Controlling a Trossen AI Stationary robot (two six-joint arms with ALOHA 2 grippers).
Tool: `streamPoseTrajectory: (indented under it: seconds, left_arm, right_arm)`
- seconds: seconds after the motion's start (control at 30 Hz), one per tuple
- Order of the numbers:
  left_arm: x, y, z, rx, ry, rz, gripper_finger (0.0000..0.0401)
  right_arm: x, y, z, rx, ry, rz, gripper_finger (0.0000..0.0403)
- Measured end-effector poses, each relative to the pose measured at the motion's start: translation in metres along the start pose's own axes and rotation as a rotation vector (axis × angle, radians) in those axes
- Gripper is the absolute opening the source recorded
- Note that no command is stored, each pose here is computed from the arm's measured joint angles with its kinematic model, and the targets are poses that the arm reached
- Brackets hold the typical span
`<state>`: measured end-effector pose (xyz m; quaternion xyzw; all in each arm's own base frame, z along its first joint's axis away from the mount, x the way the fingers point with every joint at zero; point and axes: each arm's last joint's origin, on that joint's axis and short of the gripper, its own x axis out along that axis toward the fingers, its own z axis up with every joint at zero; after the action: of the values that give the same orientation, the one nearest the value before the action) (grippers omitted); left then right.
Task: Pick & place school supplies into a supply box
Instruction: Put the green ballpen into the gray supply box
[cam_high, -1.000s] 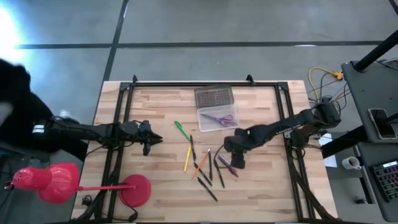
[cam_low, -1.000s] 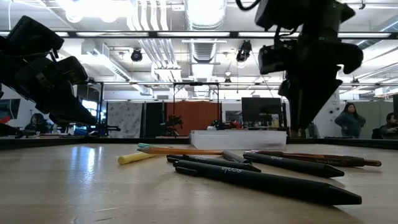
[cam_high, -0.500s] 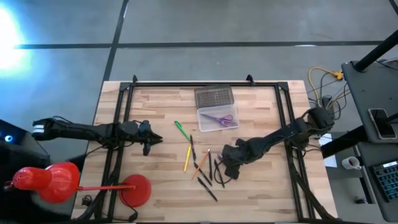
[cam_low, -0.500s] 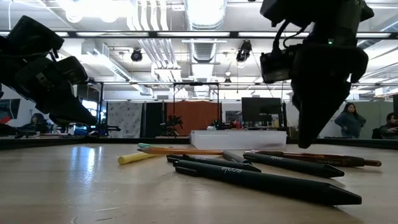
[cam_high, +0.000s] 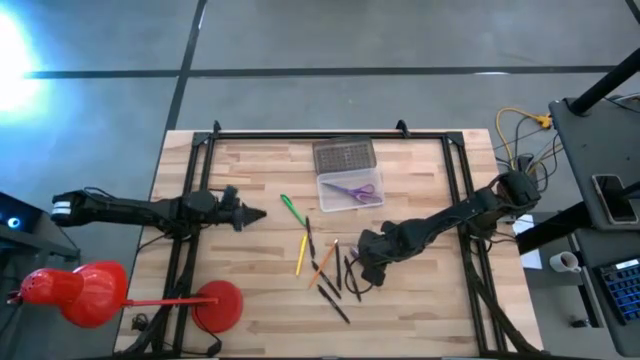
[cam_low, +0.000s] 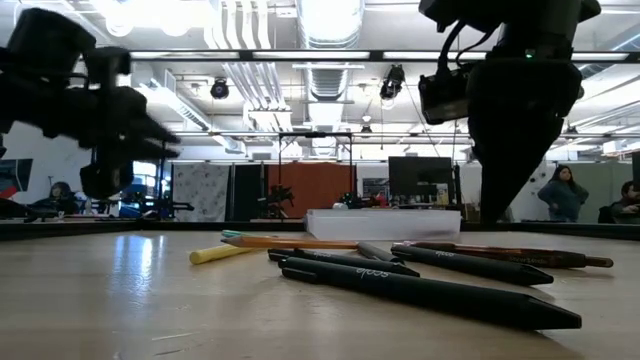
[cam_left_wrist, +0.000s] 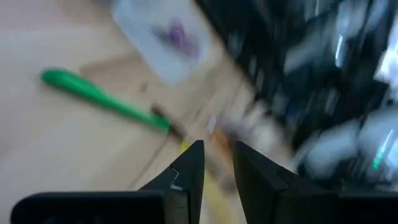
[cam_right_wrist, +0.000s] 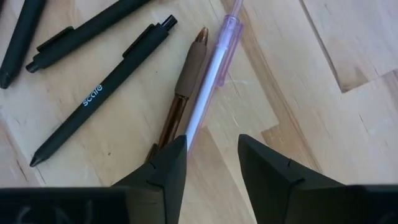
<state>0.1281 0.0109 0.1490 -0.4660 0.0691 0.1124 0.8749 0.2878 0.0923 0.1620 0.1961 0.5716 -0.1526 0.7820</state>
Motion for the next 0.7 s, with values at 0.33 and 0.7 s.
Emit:
streamPoseTrajectory:
  seconds: [0.33, 0.7]
  left_arm:
    - [-0.002, -0.029, 0.028, -0.006, -0.269, -0.007, 0.0069]
    - [0.033, -0.101, 0.069, 0.708, 0.056, 0.183, 0.0071]
  right_arm:
    - [0.0, -0.002, -0.001, -0.025, -0.007, -0.029, 0.0128]
    - [0.0, -0.018, -0.018, -0.174, 0.177, -0.118, 0.0128]
